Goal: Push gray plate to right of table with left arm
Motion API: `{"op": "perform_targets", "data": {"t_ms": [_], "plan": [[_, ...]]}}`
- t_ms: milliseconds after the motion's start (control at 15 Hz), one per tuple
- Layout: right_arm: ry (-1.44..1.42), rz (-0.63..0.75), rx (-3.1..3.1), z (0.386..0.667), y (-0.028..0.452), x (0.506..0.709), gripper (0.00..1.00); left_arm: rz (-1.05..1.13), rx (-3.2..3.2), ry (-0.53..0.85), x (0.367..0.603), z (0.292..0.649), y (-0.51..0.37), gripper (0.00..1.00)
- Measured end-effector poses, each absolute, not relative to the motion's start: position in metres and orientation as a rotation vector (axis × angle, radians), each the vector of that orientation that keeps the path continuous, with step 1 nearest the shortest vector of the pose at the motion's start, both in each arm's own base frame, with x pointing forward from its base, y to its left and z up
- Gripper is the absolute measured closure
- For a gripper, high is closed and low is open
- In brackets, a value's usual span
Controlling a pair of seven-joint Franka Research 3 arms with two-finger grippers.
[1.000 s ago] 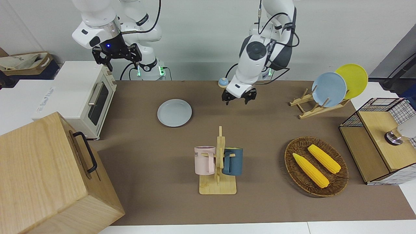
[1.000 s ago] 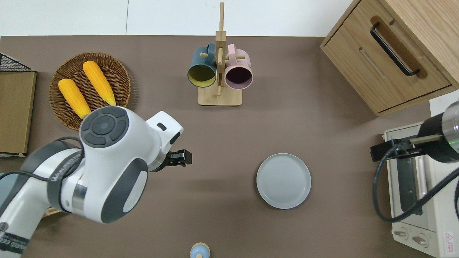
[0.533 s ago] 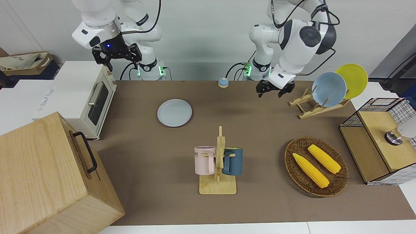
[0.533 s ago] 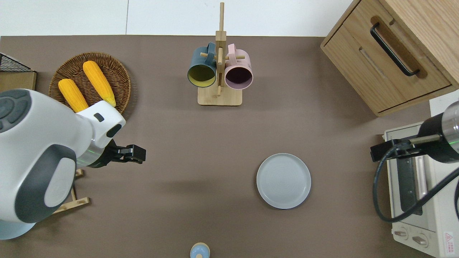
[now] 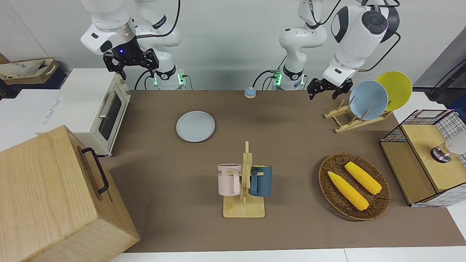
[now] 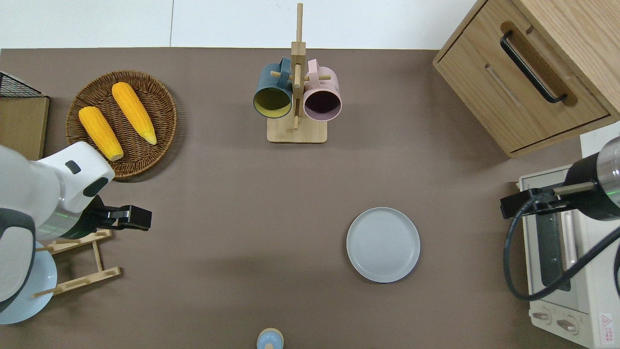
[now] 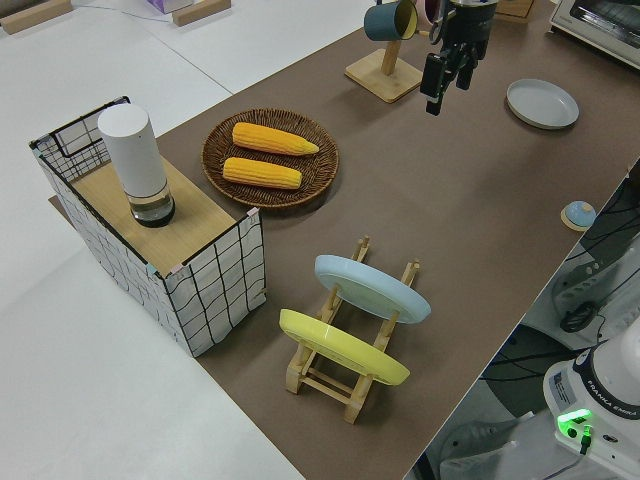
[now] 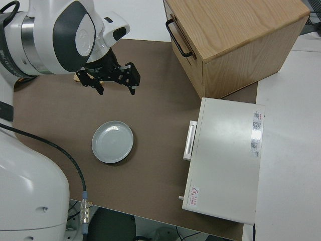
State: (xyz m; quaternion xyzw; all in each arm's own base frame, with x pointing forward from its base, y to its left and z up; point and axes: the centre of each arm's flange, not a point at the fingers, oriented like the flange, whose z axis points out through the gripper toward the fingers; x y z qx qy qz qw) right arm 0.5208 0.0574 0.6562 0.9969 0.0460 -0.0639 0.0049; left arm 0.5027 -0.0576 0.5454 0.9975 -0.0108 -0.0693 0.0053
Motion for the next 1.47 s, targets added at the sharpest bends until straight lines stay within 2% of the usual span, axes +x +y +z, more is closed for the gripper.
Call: {"op": "perform_targets", "data": {"t_ms": [200, 800, 1067, 1467], "plan": [[0.144, -0.200, 3.122, 0.656, 0.057, 0.521, 0.01, -0.217, 3.135, -0.038, 0.497, 0.555, -0.034, 0.00], [0.144, -0.200, 3.122, 0.656, 0.057, 0.521, 0.01, -0.202, 3.114, 0.066, 0.489, 0.574, 0.018, 0.00], [0.144, -0.200, 3.122, 0.656, 0.057, 0.521, 0.01, -0.159, 3.115, -0.010, 0.490, 0.592, 0.018, 0.00], [0.144, -0.200, 3.122, 0.656, 0.057, 0.521, 0.01, -0.093, 3.120, -0.042, 0.492, 0.611, 0.016, 0.00]]}}
